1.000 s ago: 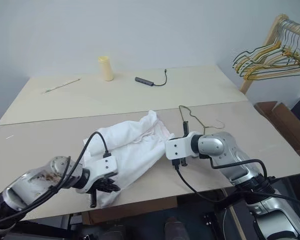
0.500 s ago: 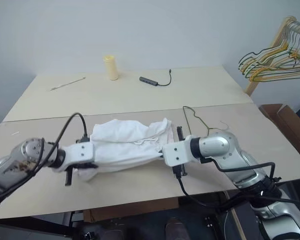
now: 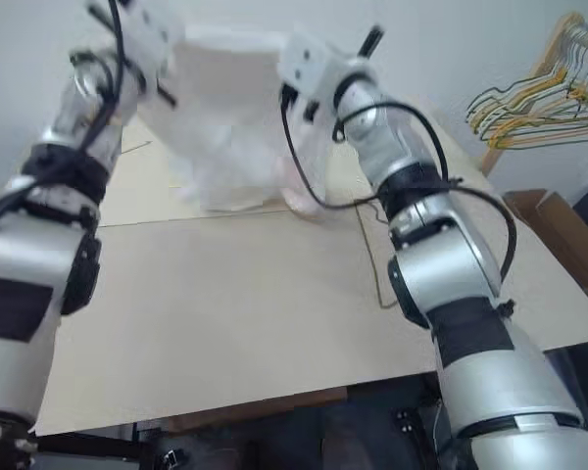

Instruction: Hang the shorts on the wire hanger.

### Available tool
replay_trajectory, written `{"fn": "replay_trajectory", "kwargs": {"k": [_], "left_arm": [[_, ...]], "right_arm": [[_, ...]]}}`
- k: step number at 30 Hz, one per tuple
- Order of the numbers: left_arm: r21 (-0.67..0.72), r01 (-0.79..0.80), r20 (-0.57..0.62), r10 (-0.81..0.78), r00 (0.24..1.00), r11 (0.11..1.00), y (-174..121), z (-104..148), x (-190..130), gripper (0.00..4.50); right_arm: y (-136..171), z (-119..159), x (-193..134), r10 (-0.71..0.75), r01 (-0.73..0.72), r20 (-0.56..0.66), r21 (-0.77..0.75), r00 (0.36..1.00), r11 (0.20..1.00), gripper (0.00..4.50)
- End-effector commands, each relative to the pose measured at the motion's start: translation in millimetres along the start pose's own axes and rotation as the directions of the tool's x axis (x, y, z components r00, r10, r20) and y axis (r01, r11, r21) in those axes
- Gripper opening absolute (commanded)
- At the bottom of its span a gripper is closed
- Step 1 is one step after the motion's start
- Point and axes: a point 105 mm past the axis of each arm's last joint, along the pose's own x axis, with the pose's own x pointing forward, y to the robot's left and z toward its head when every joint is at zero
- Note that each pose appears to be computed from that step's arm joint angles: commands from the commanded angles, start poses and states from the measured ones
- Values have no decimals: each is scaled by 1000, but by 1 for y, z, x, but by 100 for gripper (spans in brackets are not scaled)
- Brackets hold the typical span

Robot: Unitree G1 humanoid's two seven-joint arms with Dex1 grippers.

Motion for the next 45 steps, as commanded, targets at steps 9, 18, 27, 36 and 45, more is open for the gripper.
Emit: {"fn": "replay_trajectory", "kwargs": {"k": [9, 18, 27, 36, 45], "left_arm": [[38, -321, 322, 293, 900, 946, 28, 27, -18, 3], [66, 278, 309, -285, 907, 958, -103, -79, -90, 3], [168, 854, 9, -867, 498, 492, -131, -155, -216, 3], [126, 990, -302, -949, 93, 57, -88, -163, -289, 3], [23, 994, -334, -938, -89, -103, -70, -142, -343, 3]], "right_arm": [[-34, -48, -26, -314, 314, 8, -11, 949, 949, 0], [101, -108, -93, 281, -278, 20, -92, 959, 956, 0], [168, -122, -168, 649, -593, 121, -309, 751, 743, 0], [192, -121, -211, 763, -662, 183, -400, 619, 634, 0], [191, -115, -243, 817, -705, 240, -416, 524, 574, 0]]}}
